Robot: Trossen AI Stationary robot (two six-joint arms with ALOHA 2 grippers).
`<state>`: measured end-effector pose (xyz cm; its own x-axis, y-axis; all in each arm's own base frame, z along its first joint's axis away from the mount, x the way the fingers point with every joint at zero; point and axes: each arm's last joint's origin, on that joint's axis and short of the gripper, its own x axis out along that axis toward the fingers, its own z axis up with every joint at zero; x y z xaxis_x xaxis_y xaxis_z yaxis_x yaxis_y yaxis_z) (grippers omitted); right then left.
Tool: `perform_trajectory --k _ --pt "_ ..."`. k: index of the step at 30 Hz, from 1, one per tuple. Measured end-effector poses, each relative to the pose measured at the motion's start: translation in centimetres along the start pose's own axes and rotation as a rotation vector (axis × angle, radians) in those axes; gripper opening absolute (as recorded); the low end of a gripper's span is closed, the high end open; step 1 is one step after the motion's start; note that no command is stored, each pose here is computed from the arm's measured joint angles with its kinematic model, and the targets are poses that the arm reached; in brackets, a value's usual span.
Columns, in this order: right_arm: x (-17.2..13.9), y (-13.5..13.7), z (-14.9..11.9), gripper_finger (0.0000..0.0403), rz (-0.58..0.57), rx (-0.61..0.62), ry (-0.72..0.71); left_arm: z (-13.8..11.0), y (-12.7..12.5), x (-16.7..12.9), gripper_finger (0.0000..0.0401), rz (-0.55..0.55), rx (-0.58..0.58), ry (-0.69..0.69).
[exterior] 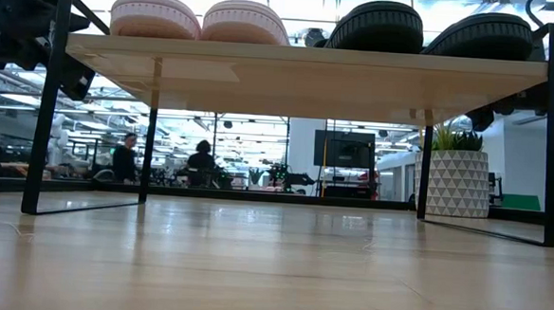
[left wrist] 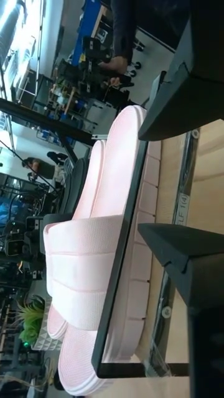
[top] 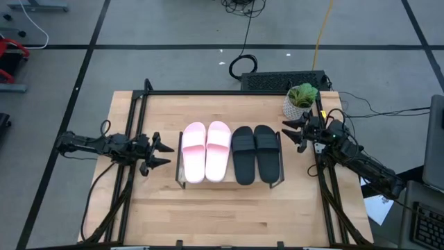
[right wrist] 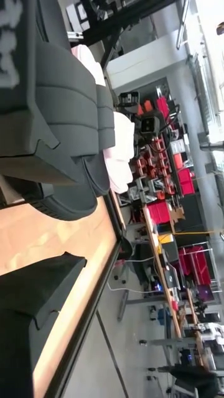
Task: Pick and place slides into the shelf
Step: Return to Home Position
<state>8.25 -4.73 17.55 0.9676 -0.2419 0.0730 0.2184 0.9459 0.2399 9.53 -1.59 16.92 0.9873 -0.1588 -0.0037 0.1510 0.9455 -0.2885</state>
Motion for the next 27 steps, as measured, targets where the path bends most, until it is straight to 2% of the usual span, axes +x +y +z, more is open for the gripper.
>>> perform_trajectory --k 27 --pt "0.02 0.02 0.06 0.0185 0.004 0.008 -0.005 0.29 -0.08 0.01 0.0225 -0.008 -0.004 -0.036"
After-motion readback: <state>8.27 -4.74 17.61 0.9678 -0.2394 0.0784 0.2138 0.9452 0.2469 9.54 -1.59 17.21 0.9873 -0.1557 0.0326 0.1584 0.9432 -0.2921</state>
